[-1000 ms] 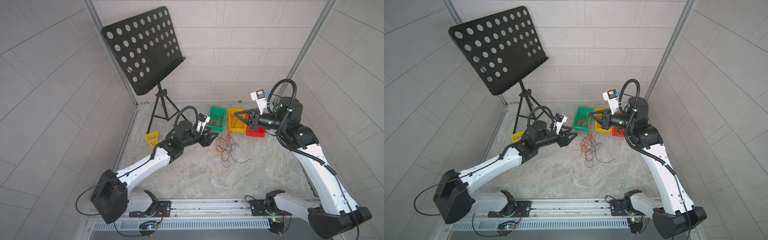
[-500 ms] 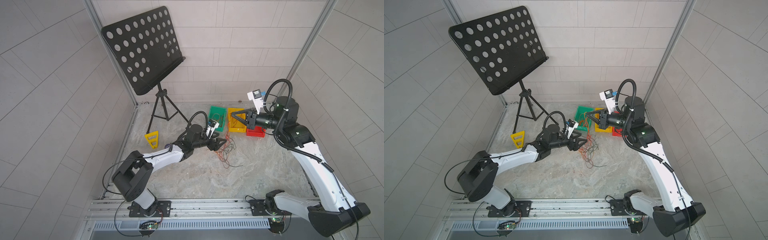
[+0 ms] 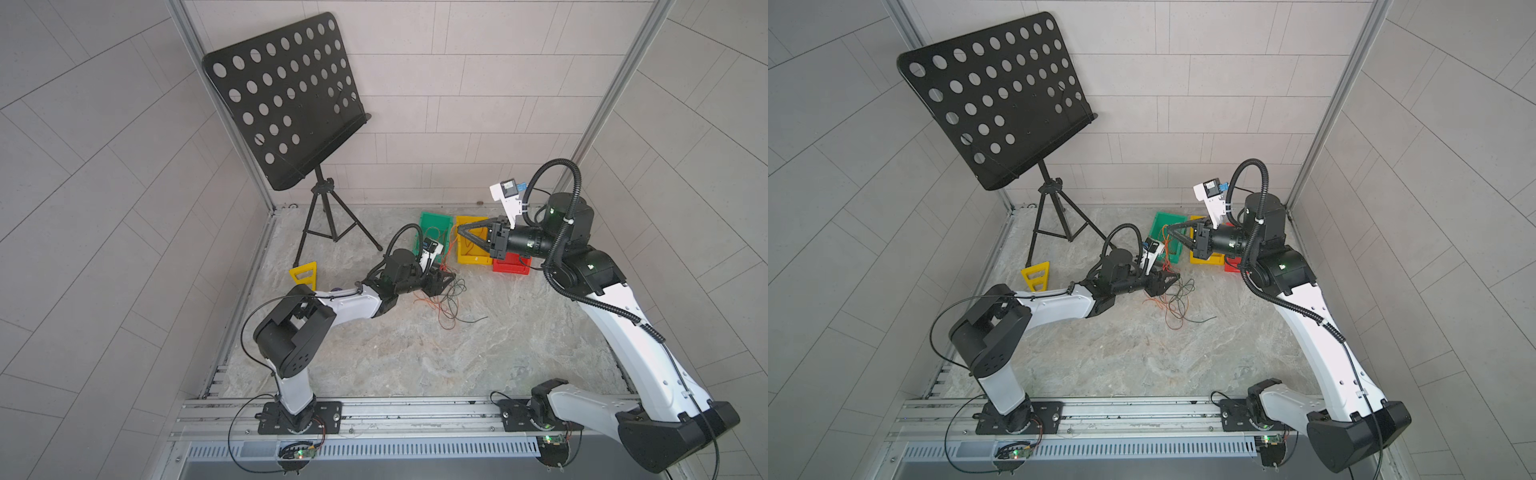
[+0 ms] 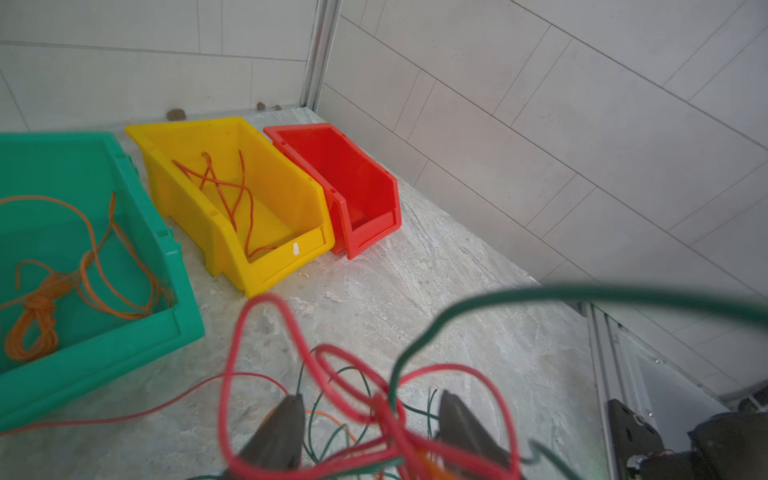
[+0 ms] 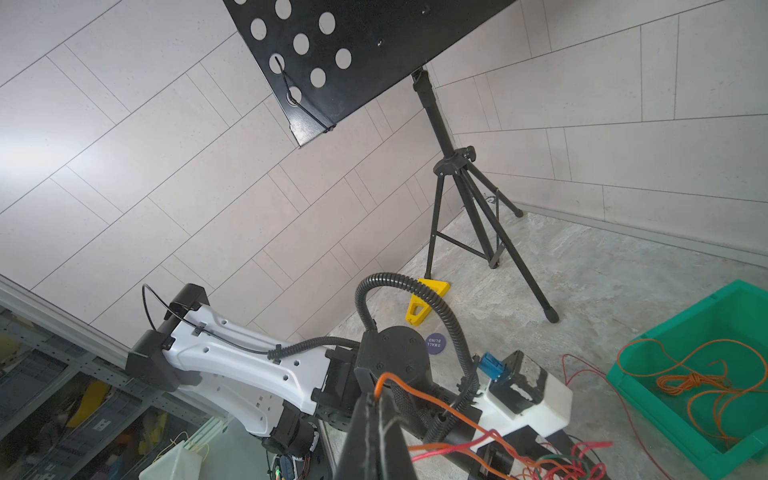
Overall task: Untangle and sort cables by color
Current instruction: Untie the cable.
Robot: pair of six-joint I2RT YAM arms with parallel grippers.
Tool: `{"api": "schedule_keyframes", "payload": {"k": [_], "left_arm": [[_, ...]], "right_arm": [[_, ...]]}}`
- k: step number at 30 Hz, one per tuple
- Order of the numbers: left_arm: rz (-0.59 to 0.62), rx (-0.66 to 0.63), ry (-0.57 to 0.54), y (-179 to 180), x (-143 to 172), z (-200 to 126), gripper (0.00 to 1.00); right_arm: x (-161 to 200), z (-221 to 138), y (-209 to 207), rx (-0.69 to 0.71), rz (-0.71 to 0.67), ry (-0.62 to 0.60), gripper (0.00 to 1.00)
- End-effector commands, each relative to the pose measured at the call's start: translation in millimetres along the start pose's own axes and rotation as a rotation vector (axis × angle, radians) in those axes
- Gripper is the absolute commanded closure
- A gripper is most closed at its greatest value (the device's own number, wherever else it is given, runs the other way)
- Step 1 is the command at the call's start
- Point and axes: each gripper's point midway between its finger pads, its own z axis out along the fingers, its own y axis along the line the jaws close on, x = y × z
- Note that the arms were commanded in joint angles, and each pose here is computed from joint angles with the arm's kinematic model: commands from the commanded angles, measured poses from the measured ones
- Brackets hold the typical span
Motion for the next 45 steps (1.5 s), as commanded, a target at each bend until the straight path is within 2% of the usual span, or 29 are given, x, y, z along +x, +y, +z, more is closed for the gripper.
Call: {"api": "schedule_keyframes", "payload": {"k": [1,3,10,22,24,30,32,35,38,40,45], "left_arm": [[0.028,-0.025,-0.044,3.5,-5.1,0.1,0.6],[0.031,-0.044,-0.027,8.0,4.7,-2.8,0.67],[0.006,-0.119,0.029,26.9,42.8,-22.0,0.79],[-0.082,-0.216,0.079,57.8,85.5,-61.6,0.8],[-0.104,-0.239,0.08,66.0,92.0,-68.3,0.83],[-0.155,-0.293,0.059,85.1,99.0,-91.2,0.86],[-0.156,-0.294,0.063,85.9,100.5,-94.9,0.86],[-0.155,-0.281,0.062,83.2,98.8,-97.9,0.79],[-0.147,-0.247,0.048,74.1,91.9,-101.6,0.61],[-0.129,-0.221,0.032,64.5,81.2,-106.9,0.5],[-0.082,-0.23,0.049,48.8,65.3,-130.0,0.34]], "right_arm": [[-10.0,-3.7,12.7,-0.03,-0.042,-0.033,1.0],[-14.5,-5.8,15.0,-0.023,-0.053,-0.043,1.0],[-44.8,-26.7,20.4,0.053,-0.112,-0.114,1.0],[-97.8,-93.6,-4.1,0.308,-0.162,-0.278,1.0],[-106.0,-106.6,-4.6,0.345,-0.17,-0.312,1.0],[-105.0,-129.0,-26.9,0.496,-0.152,-0.333,1.0],[-102.8,-127.8,-27.8,0.491,-0.149,-0.328,1.0],[-104.9,-118.5,-17.6,0.385,-0.149,-0.337,1.0],[-102.5,-108.8,-14.2,0.294,-0.12,-0.326,1.0],[-101.5,-107.3,-16.2,0.286,-0.112,-0.325,1.0],[-105.6,-110.4,-24.5,0.337,-0.113,-0.336,1.0]]}}
